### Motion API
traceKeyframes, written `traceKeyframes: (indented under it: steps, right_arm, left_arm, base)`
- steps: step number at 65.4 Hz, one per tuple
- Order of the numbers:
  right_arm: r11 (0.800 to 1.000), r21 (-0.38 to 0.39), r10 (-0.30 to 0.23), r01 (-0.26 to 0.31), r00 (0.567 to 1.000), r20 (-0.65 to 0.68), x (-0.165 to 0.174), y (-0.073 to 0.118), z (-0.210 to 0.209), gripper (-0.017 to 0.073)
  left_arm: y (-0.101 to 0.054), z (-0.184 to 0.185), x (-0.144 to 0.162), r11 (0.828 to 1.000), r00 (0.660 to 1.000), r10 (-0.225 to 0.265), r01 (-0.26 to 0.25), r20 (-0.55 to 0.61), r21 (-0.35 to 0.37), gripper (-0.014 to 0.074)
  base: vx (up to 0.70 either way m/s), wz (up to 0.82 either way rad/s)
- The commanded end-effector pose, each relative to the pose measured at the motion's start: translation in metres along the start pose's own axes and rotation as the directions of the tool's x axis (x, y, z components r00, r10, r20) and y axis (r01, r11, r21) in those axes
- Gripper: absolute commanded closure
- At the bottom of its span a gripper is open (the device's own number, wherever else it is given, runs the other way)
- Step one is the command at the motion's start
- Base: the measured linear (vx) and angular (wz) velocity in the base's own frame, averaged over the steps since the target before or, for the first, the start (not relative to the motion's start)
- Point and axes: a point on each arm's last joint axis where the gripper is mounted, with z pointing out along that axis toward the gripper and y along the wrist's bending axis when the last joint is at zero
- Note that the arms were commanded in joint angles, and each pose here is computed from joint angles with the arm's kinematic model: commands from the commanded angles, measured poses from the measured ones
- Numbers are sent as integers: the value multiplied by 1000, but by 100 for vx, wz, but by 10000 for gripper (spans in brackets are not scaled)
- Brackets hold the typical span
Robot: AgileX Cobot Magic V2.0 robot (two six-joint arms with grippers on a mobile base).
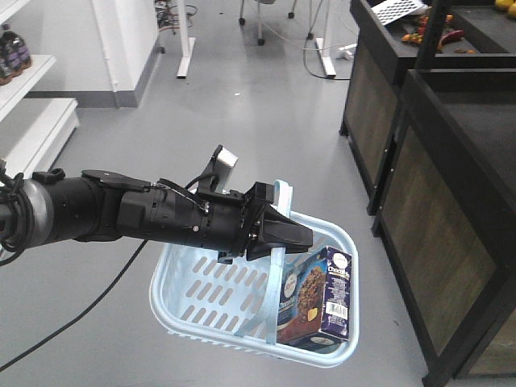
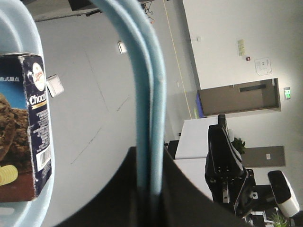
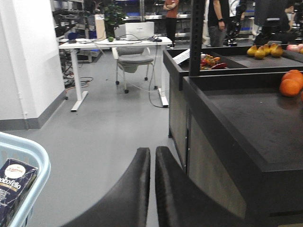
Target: Left arm holds basket, right arm returns cookies
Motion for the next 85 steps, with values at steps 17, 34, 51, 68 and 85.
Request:
traceKeyframes:
  steps: [17, 34, 51, 68, 85]
  right_arm:
    - [1000, -8, -17, 17, 998, 61, -1, 1, 0, 565]
    - [1000, -8, -17, 17, 998, 61, -1, 1, 0, 565]
    - [1000, -8, -17, 17, 998, 61, -1, 1, 0, 565]
    - [1000, -8, -17, 17, 998, 61, -1, 1, 0, 565]
    - [1000, -8, -17, 17, 998, 61, -1, 1, 0, 565]
  left_arm:
    - [-42, -9, -4, 987, 998, 35, -43, 51, 157, 596]
    - [-42, -9, -4, 987, 998, 35, -43, 51, 157, 596]
    - [-42, -9, -4, 987, 998, 35, -43, 51, 157, 596]
    - [-42, -9, -4, 987, 998, 35, -43, 51, 157, 596]
    - [-42, -9, -4, 987, 998, 35, -43, 51, 157, 596]
  base:
    - [27, -13]
    - [32, 5]
    - [32, 3]
    - [31, 1]
    - [31, 3]
